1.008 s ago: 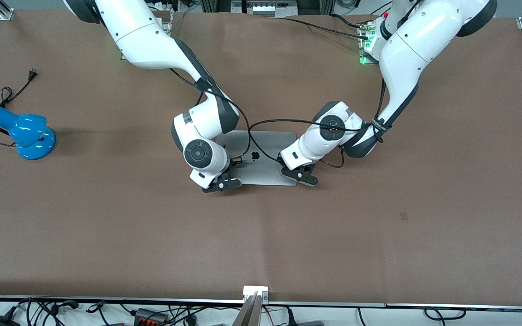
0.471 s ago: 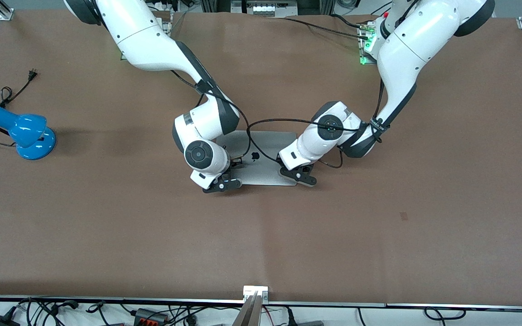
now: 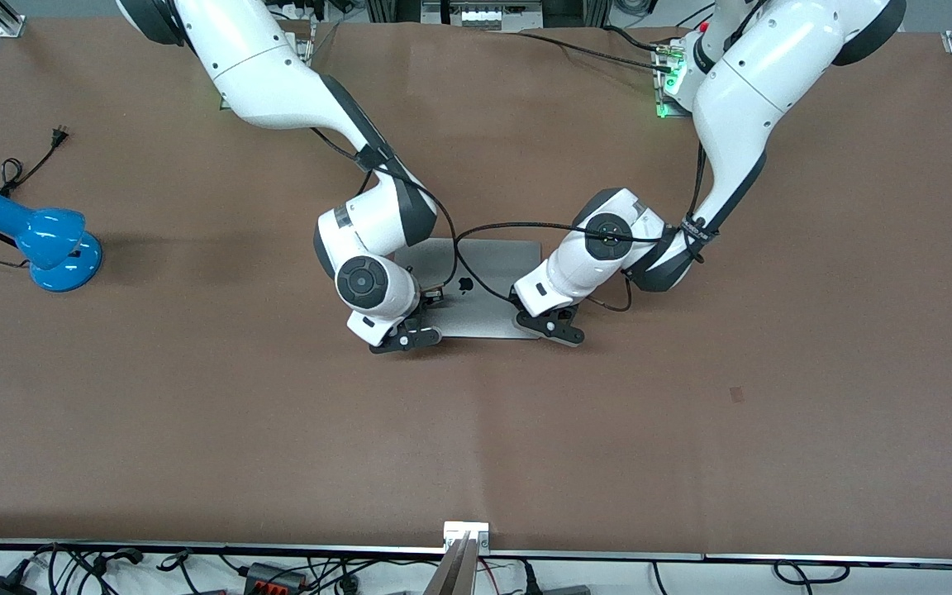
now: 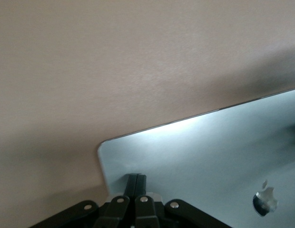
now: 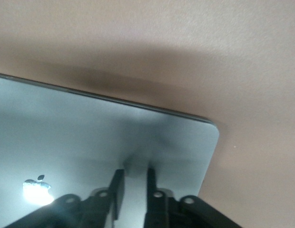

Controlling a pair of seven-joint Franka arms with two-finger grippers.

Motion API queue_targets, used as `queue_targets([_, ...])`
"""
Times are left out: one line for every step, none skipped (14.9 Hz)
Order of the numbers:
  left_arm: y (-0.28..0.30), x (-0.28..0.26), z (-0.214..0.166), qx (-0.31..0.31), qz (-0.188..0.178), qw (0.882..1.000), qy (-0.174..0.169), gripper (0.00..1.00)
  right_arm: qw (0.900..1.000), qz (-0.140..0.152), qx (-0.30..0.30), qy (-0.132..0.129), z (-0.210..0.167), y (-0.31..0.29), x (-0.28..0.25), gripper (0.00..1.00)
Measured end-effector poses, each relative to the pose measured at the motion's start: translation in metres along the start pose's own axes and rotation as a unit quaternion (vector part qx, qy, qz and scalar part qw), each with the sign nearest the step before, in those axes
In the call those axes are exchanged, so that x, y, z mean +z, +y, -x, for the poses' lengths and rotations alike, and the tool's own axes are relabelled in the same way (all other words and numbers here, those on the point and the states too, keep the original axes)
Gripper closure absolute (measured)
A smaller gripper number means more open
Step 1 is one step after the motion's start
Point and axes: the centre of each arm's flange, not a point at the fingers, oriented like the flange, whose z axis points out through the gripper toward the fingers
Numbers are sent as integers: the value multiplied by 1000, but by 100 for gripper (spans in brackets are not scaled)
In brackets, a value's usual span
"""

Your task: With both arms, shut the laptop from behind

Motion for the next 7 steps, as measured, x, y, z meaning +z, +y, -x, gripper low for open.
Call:
queue_targets([2, -16, -2, 3, -13, 1000, -6, 99, 1000, 0, 1, 2, -1, 1, -2, 57])
queue_targets([5, -36, -4, 7, -29, 999, -12, 99, 1000, -1, 2, 6, -3, 1, -6, 48])
queue_targets([8, -57, -3, 11, -46, 999, -18, 99, 1000, -2, 2, 12, -5, 2, -13, 36])
queue_targets([10, -79, -1, 14, -63, 998, -24, 99, 1000, -3, 3, 19, -7, 2, -23, 27])
queue_targets([12, -101, 1, 16, -81, 996, -30, 99, 1000, -4, 4, 25, -7, 4, -35, 18])
queue_targets([13, -122, 4, 17, -98, 994, -35, 98, 1000, -3, 6, 28, -7, 7, -48, 8])
queue_targets([12, -142, 8, 16, -115, 992, -41, 97, 999, -2, 9, 32, -7, 11, -64, 1])
